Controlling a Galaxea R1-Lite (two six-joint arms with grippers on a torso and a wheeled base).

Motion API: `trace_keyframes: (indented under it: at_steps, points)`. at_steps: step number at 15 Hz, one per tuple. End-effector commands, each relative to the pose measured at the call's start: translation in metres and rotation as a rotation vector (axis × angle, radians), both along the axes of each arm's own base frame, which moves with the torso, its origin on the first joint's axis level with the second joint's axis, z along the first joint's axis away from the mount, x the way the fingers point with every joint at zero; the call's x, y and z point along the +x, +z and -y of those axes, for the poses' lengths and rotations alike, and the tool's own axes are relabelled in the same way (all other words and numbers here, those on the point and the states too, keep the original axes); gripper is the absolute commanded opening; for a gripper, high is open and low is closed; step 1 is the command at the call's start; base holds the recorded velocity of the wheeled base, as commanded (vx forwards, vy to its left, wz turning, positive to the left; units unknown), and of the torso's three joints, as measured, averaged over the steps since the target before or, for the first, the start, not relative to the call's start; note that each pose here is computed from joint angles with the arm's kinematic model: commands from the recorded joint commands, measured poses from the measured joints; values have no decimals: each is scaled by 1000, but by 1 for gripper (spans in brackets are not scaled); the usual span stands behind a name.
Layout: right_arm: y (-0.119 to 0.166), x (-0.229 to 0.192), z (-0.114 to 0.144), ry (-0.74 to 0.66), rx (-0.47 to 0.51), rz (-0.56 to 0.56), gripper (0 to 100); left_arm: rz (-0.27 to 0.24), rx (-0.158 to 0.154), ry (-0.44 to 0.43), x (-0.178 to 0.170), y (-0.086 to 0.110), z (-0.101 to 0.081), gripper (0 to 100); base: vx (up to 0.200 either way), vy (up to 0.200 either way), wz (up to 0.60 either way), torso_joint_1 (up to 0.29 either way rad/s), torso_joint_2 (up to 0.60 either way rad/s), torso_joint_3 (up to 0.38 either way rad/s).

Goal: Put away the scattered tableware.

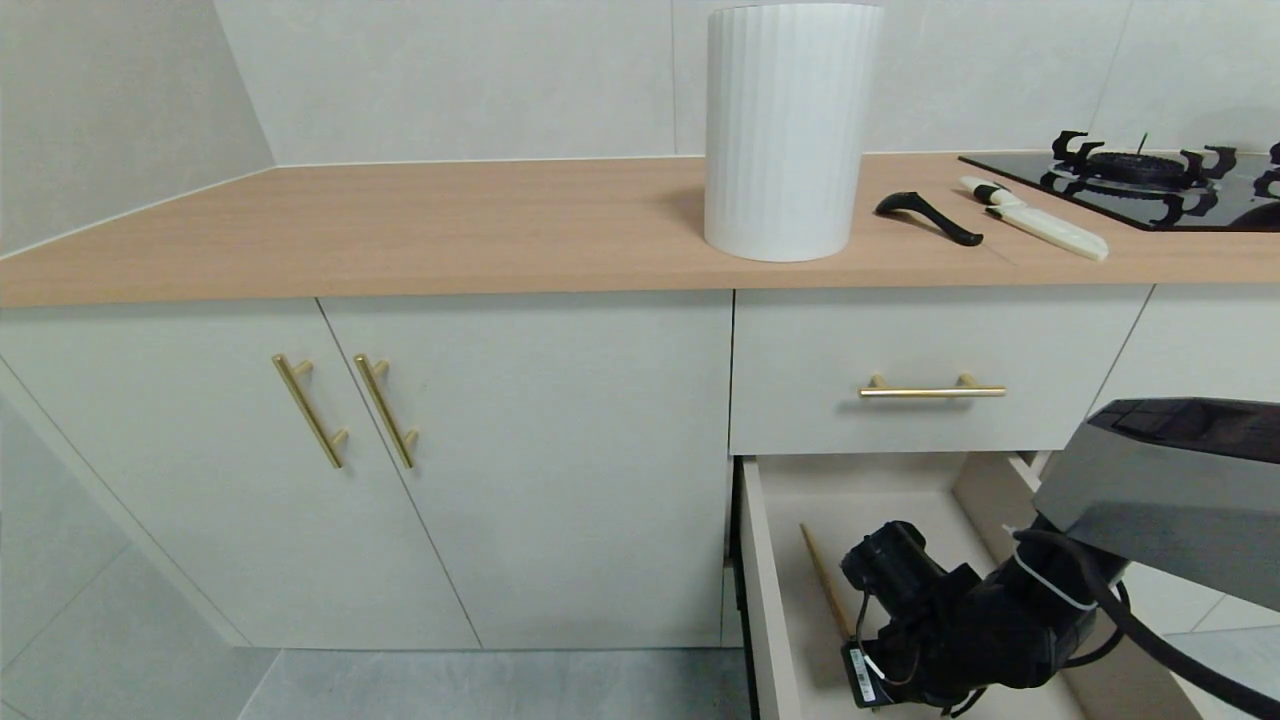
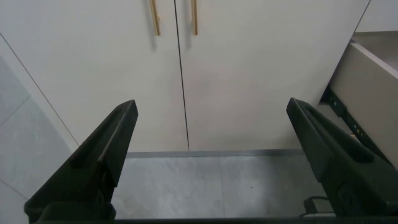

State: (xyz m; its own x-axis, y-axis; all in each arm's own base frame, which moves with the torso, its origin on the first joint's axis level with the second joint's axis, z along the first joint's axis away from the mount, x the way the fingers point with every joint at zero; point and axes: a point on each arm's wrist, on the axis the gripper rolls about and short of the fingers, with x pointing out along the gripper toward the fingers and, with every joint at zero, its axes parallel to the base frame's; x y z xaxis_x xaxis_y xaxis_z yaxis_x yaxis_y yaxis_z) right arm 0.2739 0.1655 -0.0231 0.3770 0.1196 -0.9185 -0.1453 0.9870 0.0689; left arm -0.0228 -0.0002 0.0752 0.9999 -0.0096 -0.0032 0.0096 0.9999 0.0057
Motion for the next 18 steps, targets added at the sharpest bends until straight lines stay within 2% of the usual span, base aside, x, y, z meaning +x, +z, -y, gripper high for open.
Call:
trace_keyframes:
  at_steps: [1, 6, 8, 9, 10, 11, 13, 15, 18]
  points:
    - [0, 0, 0, 1, 2, 4, 100, 0, 0, 0, 0, 0, 0, 100, 0, 0, 0, 0, 0, 0]
    - [12, 0, 1, -4, 16, 39, 100, 0, 0, 0, 0, 0, 0, 100, 0, 0, 0, 0, 0, 0]
    - [70, -13, 8, -3, 100, 178, 100, 0, 0, 0, 0, 0, 0, 100, 0, 0, 0, 0, 0, 0]
    - [75, -14, 9, -1, 106, 186, 100, 0, 0, 0, 0, 0, 0, 100, 0, 0, 0, 0, 0, 0]
    - [123, -31, 20, 4, 169, 301, 100, 0, 0, 0, 0, 0, 0, 100, 0, 0, 0, 0, 0, 0]
    - [150, -44, 29, 3, 194, 354, 100, 0, 0, 0, 0, 0, 0, 100, 0, 0, 0, 0, 0, 0]
    - [179, -56, 44, -10, 222, 443, 100, 0, 0, 0, 0, 0, 0, 100, 0, 0, 0, 0, 0, 0]
    - [215, -72, 68, -19, 235, 615, 100, 0, 0, 0, 0, 0, 0, 100, 0, 0, 0, 0, 0, 0]
    - [236, -83, 87, -28, 187, 737, 100, 0, 0, 0, 0, 0, 0, 100, 0, 0, 0, 0, 0, 0]
